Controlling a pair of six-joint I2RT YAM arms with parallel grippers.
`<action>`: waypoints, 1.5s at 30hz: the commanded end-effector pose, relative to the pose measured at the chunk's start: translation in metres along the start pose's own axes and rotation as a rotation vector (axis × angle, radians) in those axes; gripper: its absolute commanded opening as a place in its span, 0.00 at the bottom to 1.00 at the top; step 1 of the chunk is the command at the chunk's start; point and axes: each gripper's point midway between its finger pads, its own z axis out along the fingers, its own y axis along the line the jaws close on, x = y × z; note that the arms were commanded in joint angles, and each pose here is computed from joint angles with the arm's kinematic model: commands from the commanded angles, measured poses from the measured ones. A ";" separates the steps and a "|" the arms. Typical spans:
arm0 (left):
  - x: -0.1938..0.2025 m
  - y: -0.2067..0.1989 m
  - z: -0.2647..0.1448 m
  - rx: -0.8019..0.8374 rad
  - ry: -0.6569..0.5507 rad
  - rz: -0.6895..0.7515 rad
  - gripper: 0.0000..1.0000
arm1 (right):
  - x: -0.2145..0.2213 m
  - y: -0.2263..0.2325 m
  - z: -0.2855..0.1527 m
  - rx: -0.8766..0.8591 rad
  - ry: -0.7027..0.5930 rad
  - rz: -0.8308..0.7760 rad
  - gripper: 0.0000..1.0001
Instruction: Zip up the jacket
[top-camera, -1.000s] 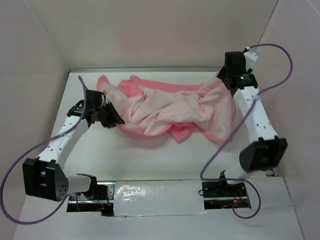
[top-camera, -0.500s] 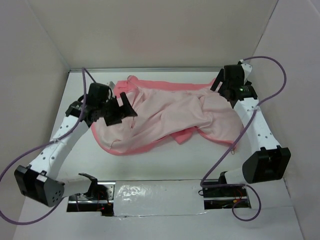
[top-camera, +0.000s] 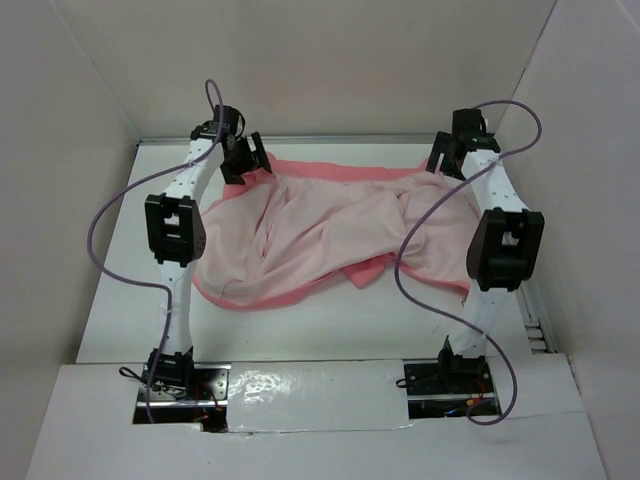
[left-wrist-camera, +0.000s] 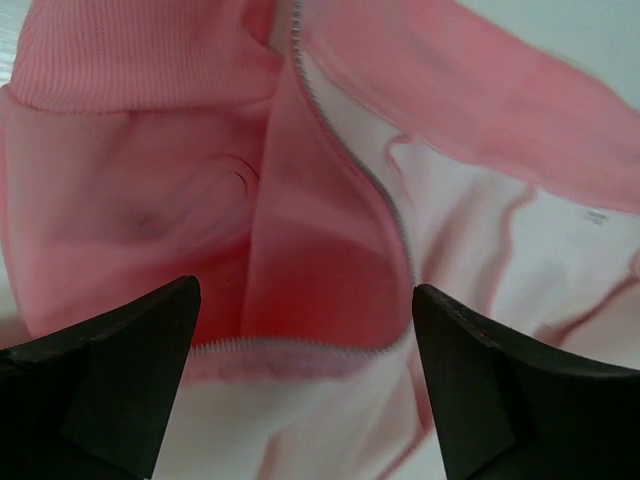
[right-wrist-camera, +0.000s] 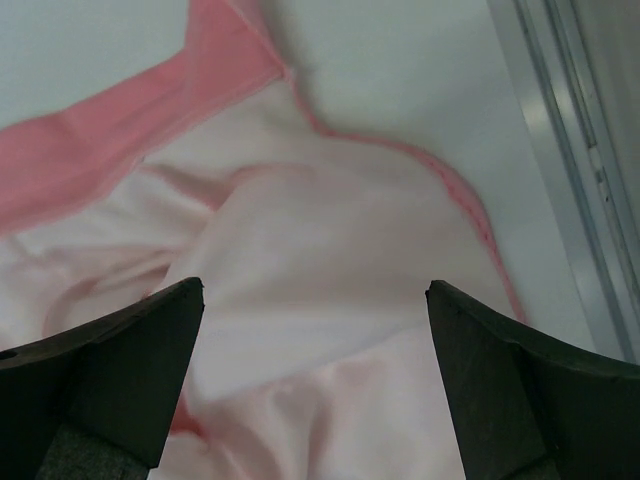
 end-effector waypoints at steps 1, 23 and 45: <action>-0.011 -0.002 0.007 0.013 -0.015 0.073 0.99 | -0.042 0.003 0.019 -0.011 -0.062 -0.038 1.00; 0.017 -0.018 0.132 0.203 -0.003 0.200 0.89 | 0.014 0.099 0.121 -0.215 0.183 -0.065 1.00; -0.092 -0.170 -0.367 0.128 -1.138 0.502 0.00 | -0.178 0.063 -0.286 -0.195 -0.808 0.138 0.00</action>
